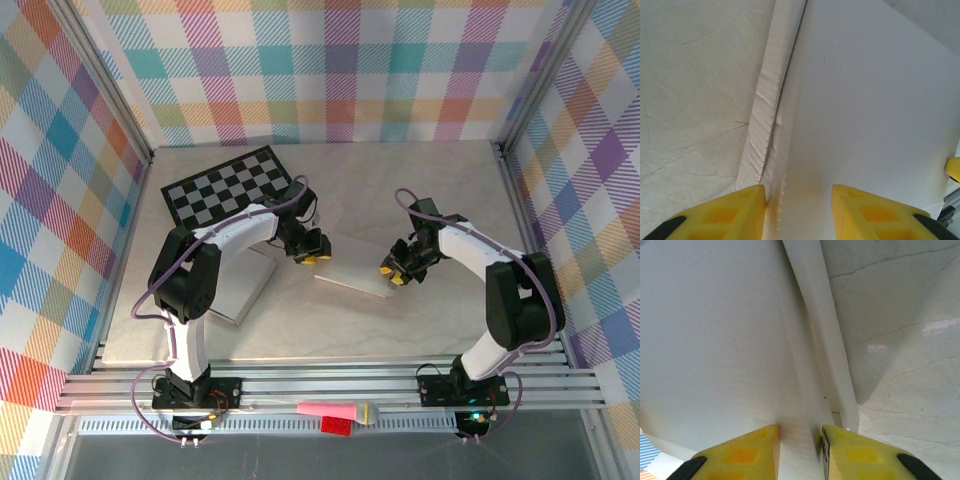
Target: Fold the paper box
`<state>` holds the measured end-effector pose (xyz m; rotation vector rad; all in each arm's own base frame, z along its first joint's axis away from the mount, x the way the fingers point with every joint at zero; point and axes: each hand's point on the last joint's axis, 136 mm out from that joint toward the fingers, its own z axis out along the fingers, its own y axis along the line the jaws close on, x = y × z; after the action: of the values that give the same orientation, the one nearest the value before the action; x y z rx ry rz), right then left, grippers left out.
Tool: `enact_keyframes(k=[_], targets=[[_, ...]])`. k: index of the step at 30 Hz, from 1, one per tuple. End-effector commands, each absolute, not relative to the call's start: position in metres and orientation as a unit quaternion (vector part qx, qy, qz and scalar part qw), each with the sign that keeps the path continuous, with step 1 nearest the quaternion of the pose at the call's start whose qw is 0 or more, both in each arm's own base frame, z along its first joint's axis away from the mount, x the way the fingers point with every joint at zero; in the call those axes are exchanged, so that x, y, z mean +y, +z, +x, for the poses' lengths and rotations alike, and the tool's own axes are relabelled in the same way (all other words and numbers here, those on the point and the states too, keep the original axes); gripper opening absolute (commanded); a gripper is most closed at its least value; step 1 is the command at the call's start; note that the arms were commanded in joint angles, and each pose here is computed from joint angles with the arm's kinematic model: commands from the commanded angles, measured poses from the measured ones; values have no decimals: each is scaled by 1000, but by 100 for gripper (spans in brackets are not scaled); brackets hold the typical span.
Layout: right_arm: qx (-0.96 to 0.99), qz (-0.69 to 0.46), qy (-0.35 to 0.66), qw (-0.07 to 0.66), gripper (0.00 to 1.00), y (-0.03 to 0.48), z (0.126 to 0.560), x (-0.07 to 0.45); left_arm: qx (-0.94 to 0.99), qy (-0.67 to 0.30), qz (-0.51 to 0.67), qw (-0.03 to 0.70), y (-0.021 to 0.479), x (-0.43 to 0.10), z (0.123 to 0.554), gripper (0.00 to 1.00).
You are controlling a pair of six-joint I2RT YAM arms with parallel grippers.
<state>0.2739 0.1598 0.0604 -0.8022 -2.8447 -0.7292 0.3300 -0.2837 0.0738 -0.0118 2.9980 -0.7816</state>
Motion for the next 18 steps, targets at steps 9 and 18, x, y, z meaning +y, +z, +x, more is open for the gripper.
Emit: enact_keyframes(k=[9, 18], targets=[[-947, -237, -212, 52, 24, 55, 273, 153, 971, -239, -5, 27, 76, -284, 312, 18], [-964, -199, -169, 61, 22, 46, 266, 141, 978, -207, -23, 26, 66, -269, 293, 17]])
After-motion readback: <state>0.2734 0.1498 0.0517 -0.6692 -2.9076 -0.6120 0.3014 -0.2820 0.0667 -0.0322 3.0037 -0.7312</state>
